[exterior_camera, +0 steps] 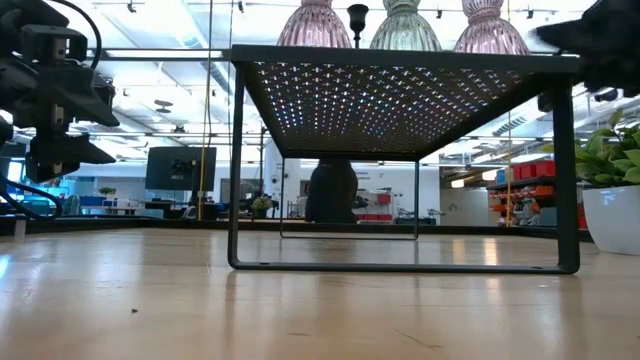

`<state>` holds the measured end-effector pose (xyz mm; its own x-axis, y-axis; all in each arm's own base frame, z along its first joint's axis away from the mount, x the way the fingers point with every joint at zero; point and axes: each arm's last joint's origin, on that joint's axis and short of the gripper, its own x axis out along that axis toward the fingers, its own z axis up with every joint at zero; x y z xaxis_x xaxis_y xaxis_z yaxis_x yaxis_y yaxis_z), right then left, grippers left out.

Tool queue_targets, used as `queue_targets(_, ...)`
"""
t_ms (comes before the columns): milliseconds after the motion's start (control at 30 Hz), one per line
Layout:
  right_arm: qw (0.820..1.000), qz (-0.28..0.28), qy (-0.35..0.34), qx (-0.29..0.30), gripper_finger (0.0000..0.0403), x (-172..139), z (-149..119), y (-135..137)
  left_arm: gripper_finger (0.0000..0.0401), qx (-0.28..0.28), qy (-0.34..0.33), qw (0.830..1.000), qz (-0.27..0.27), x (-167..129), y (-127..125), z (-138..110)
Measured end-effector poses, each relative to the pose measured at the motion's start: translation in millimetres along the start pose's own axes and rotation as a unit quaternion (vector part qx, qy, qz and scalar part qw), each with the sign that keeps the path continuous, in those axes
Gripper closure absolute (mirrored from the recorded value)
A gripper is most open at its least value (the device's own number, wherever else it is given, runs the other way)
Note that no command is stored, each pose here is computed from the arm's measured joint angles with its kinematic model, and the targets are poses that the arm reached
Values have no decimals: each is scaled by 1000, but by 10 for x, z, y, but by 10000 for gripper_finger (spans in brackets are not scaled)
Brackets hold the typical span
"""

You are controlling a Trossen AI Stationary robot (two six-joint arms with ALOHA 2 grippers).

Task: Pick & Place candle stick holders
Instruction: Return to Home Position

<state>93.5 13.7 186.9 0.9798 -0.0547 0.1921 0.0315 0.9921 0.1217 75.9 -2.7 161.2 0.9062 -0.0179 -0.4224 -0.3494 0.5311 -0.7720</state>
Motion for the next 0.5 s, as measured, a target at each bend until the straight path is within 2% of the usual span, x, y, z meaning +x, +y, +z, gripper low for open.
queue_targets(67, 994, 104, 35, -14, 174, -8, -60, 56, 165, 0, 0, 1000, 0, 0, 0, 0)
queue_targets(100, 988, 145, 46, -2, 174, -15, -76, 79, 165, 0, 0, 1000, 0, 0, 0, 0)
queue_targets(167, 981, 185, 63, 19, 174, -25, -96, 100, 165, 0, 0, 1000, 0, 0, 0, 0)
queue_targets(233, 979, 179, 88, 27, 174, -29, -141, 94, 165, 0, 0, 1000, 0, 0, 0, 0)
queue_targets(300, 982, 146, 114, 21, 174, -31, -196, 72, 165, 0, 0, 1000, 0, 0, 0, 0)
queue_targets(500, 991, 94, 84, -49, 174, -11, -160, 24, 165, 0, 0, 1000, 0, 0, 0, 0)
